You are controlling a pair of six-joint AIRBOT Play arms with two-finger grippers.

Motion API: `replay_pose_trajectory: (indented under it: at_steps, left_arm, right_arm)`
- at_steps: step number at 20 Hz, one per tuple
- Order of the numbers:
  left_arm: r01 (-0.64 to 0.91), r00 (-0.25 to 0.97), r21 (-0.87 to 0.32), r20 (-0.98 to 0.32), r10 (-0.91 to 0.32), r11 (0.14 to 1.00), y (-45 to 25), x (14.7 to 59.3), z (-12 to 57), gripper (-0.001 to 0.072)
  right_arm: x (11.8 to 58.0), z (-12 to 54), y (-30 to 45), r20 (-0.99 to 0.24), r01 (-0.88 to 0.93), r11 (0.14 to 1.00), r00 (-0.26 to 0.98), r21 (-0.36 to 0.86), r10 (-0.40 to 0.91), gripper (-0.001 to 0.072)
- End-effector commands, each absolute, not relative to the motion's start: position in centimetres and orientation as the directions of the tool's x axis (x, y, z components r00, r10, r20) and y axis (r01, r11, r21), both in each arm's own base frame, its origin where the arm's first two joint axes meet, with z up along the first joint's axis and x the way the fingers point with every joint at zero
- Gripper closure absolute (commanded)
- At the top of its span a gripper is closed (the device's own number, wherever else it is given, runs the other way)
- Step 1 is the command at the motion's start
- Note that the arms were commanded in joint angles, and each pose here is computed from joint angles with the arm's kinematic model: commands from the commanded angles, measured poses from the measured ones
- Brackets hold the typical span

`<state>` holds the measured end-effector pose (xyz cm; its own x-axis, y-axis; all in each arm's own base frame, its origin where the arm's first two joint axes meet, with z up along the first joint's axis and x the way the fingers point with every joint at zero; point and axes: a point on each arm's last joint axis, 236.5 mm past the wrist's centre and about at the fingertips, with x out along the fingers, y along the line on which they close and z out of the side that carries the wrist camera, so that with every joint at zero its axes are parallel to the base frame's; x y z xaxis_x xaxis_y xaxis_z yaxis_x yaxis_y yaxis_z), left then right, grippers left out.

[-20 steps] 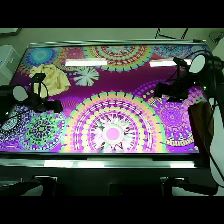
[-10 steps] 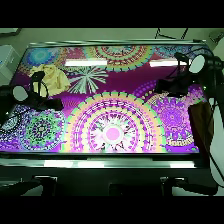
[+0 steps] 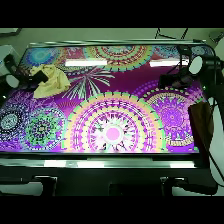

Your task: Fold the clothes and pants, and hang the long-sleeved shirts on hangers.

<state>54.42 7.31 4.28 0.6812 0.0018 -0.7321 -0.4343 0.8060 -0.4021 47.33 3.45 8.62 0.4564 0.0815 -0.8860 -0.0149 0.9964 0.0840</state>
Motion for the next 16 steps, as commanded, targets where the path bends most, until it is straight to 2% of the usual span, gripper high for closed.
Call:
replay_pose_trajectory:
  at_steps: [1,4,7,10,16]
  left_arm:
    - [-0.660,0.608,-0.570,-0.788,-0.097,0.490,15.7,52.9,-0.1,-0.0001]
    - [-0.697,0.588,-0.615,-0.784,-0.197,0.369,18.2,50.6,-4.4,-0.0002]
    - [-0.718,0.596,-0.609,-0.788,-0.153,0.336,19.1,50.6,-7.4,-0.0002]
    - [-0.686,0.644,-0.647,-0.753,-0.136,0.334,18.1,53.1,-8.8,-0.0002]
    - [-0.625,0.752,-0.734,-0.658,-0.048,0.267,15.7,58.5,-9.6,-0.0001]
  right_arm:
    - [46.6,8.0,3.3,-0.906,-0.023,0.997,0.418,0.070,0.074,0.0029]
    - [45.9,7.6,3.3,-0.919,-0.022,0.997,0.387,0.070,0.074,0.0029]
    - [45.9,7.7,3.4,-0.918,-0.021,0.997,0.388,0.078,0.080,0.0030]
    - [45.9,7.7,3.5,-0.918,0.011,0.995,0.387,0.095,0.084,0.0030]
    - [45.4,7.5,4.0,-0.925,0.020,0.993,0.366,0.117,0.101,0.0030]
